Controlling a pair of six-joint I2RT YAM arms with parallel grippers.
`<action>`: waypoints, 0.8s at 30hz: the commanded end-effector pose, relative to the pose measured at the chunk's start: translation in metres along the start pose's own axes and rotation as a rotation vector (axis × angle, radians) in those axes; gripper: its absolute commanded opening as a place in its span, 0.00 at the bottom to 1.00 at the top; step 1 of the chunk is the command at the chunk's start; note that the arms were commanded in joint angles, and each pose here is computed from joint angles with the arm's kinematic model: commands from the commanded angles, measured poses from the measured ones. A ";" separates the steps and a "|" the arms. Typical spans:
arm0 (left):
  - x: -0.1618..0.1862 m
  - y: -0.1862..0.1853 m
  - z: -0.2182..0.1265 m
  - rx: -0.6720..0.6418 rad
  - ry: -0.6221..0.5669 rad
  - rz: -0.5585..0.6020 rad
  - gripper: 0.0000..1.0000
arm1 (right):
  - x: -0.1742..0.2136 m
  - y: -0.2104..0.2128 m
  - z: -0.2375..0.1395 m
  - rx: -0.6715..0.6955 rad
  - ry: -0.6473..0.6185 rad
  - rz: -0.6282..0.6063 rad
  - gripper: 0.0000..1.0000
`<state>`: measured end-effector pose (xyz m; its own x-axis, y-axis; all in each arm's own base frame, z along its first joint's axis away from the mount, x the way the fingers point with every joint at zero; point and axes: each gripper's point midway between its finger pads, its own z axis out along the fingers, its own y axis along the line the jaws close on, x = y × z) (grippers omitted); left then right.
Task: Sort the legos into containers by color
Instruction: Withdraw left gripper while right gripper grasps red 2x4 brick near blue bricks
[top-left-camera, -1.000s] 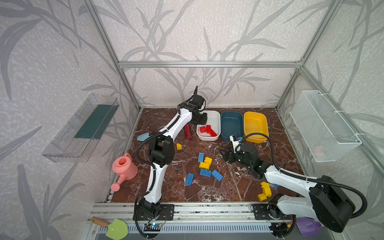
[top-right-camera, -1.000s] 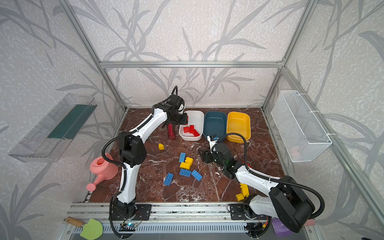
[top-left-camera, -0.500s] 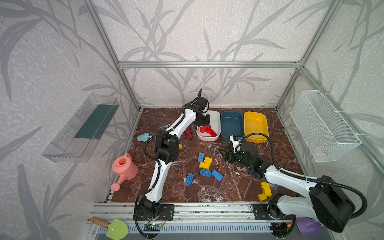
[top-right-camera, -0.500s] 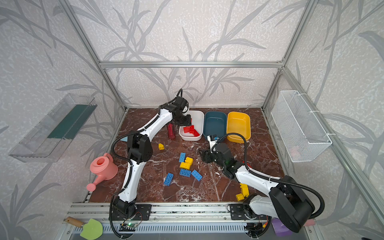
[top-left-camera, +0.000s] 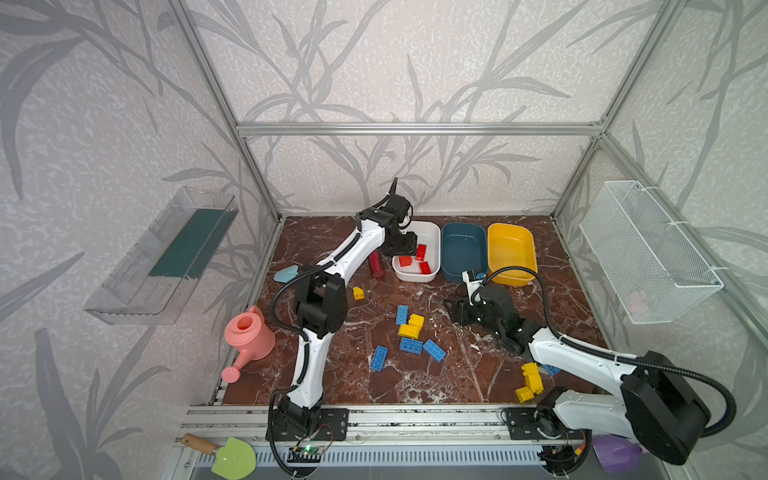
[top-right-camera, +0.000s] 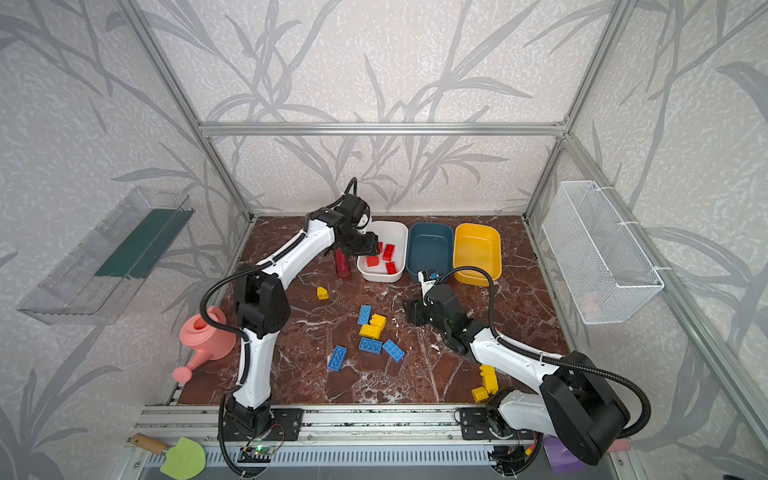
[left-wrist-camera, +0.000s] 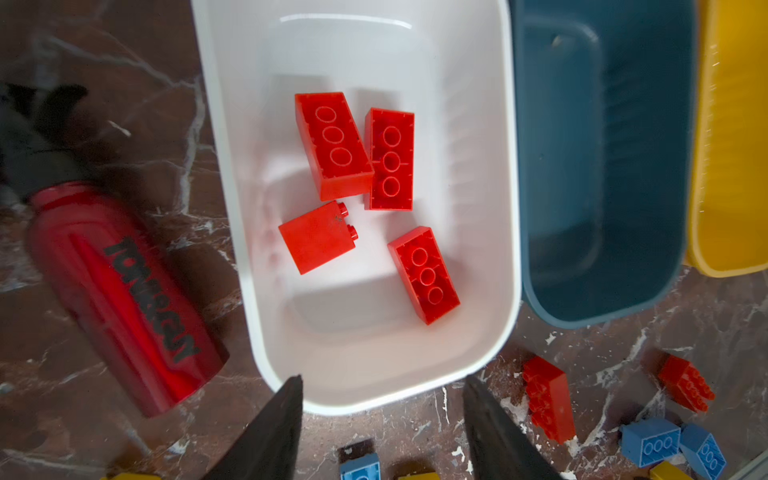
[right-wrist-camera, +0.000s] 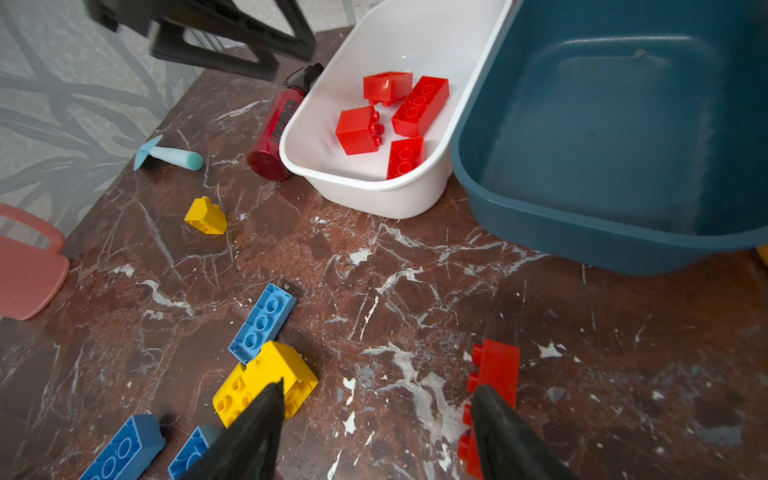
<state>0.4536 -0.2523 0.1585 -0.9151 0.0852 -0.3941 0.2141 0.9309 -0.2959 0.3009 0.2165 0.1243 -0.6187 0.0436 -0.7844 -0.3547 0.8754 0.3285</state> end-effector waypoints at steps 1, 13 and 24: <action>-0.007 -0.018 -0.058 0.052 -0.139 0.028 0.62 | -0.007 -0.005 -0.005 0.065 0.028 0.013 0.72; 0.082 0.000 -0.141 0.054 -0.212 0.011 0.66 | 0.015 -0.022 -0.010 0.179 0.193 -0.062 0.73; 0.170 0.041 -0.150 -0.014 -0.191 -0.015 0.71 | 0.032 -0.022 0.010 0.200 0.330 -0.126 0.81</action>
<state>0.2654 -0.1590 0.2197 -0.8360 0.0141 -0.5486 0.2261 0.9198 -0.3208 0.2978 0.2020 0.0900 -0.7704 -0.1536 -0.6188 -0.2975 0.9450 0.1357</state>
